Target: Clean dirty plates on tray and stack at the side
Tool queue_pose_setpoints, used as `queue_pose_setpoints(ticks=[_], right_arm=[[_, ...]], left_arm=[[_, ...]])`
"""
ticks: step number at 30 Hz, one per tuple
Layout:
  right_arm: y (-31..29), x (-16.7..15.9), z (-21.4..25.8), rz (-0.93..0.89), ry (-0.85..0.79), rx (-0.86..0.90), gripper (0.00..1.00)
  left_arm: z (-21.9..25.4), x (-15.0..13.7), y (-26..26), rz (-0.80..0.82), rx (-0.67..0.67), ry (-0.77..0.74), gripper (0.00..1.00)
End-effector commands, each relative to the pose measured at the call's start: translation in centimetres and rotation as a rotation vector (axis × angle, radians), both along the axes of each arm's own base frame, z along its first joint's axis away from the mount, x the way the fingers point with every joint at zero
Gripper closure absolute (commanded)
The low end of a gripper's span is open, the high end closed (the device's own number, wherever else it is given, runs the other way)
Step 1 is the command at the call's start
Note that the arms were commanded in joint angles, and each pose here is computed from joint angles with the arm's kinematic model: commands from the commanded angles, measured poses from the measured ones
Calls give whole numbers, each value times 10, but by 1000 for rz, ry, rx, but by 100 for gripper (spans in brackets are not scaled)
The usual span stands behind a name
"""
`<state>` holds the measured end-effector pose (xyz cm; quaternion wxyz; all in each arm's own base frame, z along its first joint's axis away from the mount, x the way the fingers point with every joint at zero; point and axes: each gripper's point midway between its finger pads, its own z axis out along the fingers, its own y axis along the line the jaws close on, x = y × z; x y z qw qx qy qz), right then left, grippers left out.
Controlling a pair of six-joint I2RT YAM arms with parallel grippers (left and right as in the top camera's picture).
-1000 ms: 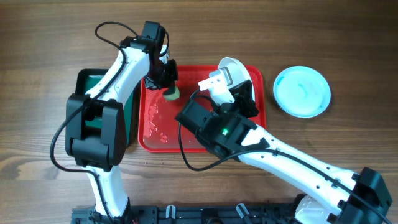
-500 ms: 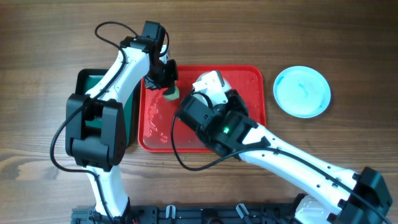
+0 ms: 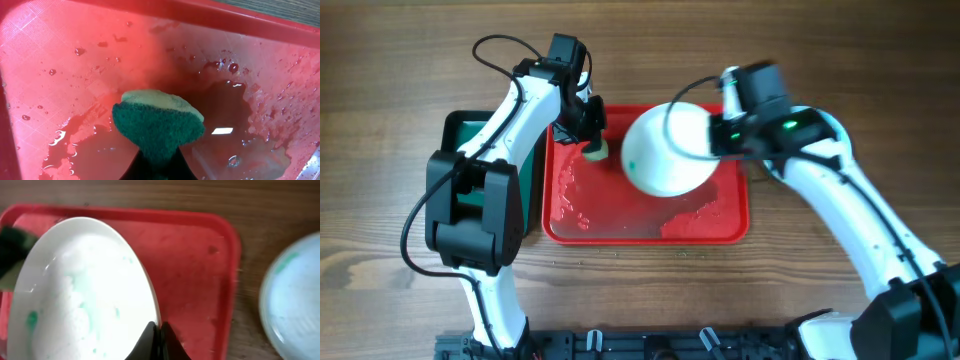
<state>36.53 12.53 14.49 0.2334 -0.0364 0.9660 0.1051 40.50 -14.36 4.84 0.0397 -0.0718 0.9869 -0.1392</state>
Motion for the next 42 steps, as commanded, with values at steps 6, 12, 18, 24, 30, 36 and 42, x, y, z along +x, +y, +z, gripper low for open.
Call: queue_pose_setpoints(ticks=[6,12,18,24,30,36,42], right_arm=[[-173,4,-10,-490,79,44,95],[-252,-16,-32,-745,147,-18,96],[-271,-22,-49,-794,186,-90,96],[-246,-13,-69,-697,240,31,36],[-179,15,-39,-435,176,318,33],[-101,20,-28,-208,187,257,30],[-49,16,-36,-70,181,107,21]], left_arm=[[3,0,0,9,2,-8,96],[3,0,0,9,2,-8,96],[3,0,0,9,2,-8,96],[3,0,1,9,2,-6,96],[28,-3,27,69,8,18,96],[66,-21,107,227,139,33,96],[63,-35,170,345,290,78,96]])
